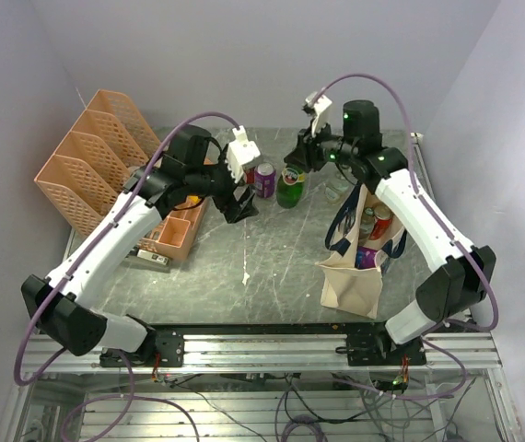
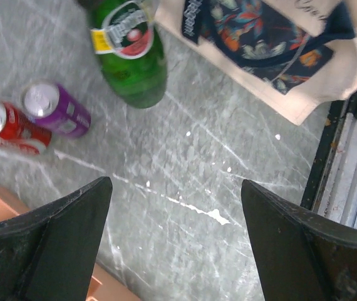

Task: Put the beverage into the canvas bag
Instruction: Place the drink at the center of the board.

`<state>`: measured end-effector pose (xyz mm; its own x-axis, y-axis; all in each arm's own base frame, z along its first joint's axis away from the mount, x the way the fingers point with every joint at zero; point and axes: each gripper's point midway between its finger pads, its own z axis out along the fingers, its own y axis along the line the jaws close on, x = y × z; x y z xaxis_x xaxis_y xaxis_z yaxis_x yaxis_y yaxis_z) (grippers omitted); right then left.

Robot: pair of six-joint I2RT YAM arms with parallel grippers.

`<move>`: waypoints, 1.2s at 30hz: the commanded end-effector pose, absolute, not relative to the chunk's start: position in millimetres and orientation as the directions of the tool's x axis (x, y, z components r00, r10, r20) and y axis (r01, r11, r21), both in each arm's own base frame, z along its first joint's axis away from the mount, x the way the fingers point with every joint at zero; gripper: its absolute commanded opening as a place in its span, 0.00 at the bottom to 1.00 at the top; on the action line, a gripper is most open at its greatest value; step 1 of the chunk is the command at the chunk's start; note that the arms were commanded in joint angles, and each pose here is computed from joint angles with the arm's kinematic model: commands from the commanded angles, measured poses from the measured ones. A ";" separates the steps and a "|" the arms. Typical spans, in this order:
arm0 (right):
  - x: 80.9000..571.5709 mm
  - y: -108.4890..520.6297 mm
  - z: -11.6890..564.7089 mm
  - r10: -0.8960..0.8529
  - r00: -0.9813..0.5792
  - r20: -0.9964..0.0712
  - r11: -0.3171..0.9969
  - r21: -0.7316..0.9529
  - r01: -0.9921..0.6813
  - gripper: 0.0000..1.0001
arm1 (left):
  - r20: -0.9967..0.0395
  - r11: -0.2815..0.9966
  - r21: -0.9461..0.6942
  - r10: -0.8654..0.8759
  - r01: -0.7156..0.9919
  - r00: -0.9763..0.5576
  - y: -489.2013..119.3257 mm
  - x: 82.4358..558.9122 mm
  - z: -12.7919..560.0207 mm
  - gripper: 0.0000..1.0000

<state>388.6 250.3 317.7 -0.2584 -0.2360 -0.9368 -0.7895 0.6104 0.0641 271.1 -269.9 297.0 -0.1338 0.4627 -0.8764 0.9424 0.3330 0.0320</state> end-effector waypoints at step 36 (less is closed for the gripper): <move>352.2 298.4 190.3 -0.425 0.033 -0.905 0.361 -0.203 -0.910 0.14 | -0.906 0.627 -0.070 0.285 0.776 -0.312 -219.9 365.7 275.7 0.88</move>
<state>351.7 297.9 167.7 -0.0773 -0.4451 -0.8921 -0.9169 0.3832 -0.1118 361.4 -215.7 256.9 -0.3753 0.3108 -0.8732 0.7555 0.6483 -0.0940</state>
